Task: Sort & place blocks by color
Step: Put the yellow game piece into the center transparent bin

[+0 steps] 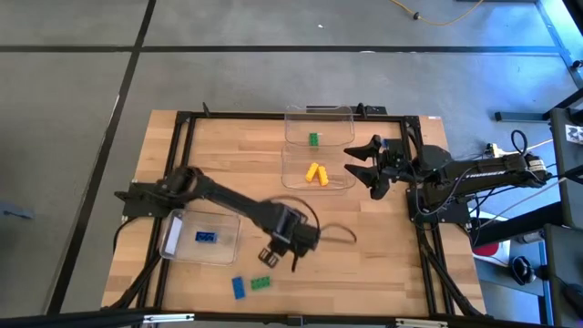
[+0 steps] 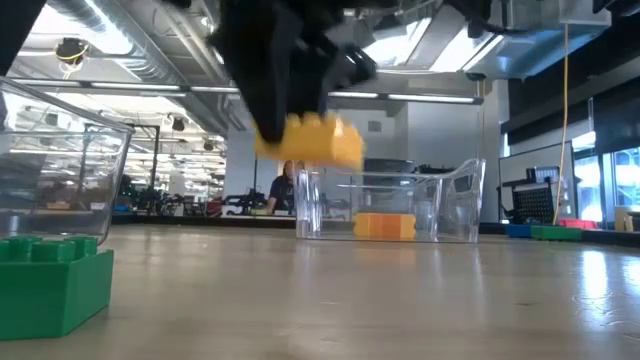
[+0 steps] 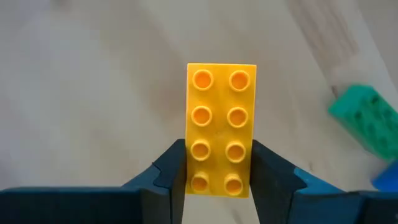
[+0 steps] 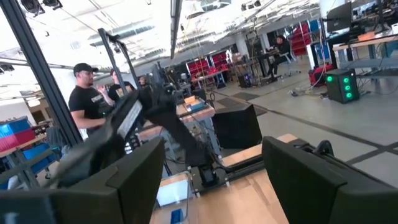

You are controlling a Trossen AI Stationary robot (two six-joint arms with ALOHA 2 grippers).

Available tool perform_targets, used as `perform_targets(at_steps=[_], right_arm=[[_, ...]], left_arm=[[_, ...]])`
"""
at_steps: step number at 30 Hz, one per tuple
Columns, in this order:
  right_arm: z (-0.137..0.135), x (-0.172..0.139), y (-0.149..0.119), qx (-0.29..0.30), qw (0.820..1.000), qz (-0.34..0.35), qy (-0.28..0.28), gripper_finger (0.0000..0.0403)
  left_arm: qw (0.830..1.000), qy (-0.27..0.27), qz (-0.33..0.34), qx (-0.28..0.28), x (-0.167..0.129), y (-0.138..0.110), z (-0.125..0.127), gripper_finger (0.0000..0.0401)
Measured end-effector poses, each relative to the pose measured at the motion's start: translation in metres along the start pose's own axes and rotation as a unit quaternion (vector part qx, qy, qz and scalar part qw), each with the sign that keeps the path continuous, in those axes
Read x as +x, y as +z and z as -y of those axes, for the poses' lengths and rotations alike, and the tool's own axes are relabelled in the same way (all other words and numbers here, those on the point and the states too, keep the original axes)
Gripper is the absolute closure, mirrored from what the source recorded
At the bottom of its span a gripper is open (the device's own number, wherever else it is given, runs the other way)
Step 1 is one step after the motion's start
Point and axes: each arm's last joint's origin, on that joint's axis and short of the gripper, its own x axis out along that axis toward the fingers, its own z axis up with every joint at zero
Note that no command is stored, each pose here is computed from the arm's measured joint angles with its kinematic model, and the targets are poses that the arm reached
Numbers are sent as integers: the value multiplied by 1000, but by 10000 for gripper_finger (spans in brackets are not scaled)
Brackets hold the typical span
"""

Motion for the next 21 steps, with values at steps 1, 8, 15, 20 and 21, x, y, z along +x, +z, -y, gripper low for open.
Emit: perform_targets(at_steps=[1, 8, 15, 20, 21], right_arm=[[0, 0, 0, 0, 1000, -1, 0, 130], [0, 0, 0, 0, 1000, -2, -1, 130], [0, 0, -2, 22, 1000, -8, -3, 130], [1, 0, -3, 52, 999, -16, -6, 130], [1, 0, -3, 51, 999, -16, -6, 130]], left_arm=[[1000, 5, 11, -15, -12, -4, -4, 277], [973, 87, 164, -138, -93, -67, -19, 277], [889, 165, 326, -278, -136, -166, 4, 277], [806, 174, 462, -325, -141, -213, 18, 277], [792, 173, 487, -327, -141, -219, 20, 277]])
